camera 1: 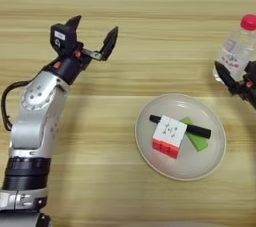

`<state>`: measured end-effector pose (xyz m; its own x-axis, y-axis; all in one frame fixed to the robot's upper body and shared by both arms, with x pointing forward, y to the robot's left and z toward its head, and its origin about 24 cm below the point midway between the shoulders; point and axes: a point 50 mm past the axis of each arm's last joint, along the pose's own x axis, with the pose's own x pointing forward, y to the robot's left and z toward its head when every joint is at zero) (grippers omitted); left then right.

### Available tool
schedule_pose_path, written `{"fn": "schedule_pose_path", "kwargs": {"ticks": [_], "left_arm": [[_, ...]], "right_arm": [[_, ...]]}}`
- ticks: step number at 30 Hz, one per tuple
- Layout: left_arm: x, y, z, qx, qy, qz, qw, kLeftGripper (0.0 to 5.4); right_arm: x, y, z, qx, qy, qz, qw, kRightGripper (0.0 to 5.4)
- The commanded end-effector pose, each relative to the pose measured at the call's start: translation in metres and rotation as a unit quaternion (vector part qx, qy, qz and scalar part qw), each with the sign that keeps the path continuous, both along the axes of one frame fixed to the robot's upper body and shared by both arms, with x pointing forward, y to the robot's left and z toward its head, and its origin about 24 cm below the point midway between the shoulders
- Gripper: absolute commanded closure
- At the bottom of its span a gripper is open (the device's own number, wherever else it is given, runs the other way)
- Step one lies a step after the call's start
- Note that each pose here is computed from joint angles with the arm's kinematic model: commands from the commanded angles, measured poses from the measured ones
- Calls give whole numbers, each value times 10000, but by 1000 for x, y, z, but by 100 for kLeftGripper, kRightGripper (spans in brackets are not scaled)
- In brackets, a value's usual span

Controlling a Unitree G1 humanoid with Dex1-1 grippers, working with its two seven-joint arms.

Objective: Move the objects on the table

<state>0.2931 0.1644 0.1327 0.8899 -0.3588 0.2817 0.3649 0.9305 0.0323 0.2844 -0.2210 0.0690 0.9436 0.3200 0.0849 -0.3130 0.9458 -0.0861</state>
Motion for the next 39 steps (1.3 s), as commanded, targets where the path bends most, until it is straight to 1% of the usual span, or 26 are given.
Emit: {"fn": "schedule_pose_path", "kwargs": {"ticks": [1,3,6,10,16,22,29,34,39], "left_arm": [[1,8,-19,-174,182,738,9970,0],[0,12,-29,-251,269,1064,9936,0],[0,17,-38,-395,365,1395,9888,0],[2,20,-45,-521,429,1593,9849,0],[2,22,-52,-619,476,1725,9819,0],[1,21,-53,-649,440,1755,9813,0],[2,22,-51,-677,393,1767,9811,0],[3,24,-49,-687,348,1783,9810,0],[3,25,-48,-691,311,1789,9809,0]], "right_arm": [[-3,-1,4,-26,-318,-300,9990,225],[-6,-3,0,-25,-323,-474,9984,225],[-9,-3,-8,-81,-299,-696,9971,225],[-15,1,-17,-69,-234,-832,9962,225],[-19,2,-21,-14,-201,-995,9948,225],[-26,3,-26,52,-63,-1278,9918,225],[-30,6,-28,191,-29,-1518,9882,226],[-32,10,-36,283,81,-1617,9864,226],[-34,15,-42,300,167,-1629,9861,226]]}}
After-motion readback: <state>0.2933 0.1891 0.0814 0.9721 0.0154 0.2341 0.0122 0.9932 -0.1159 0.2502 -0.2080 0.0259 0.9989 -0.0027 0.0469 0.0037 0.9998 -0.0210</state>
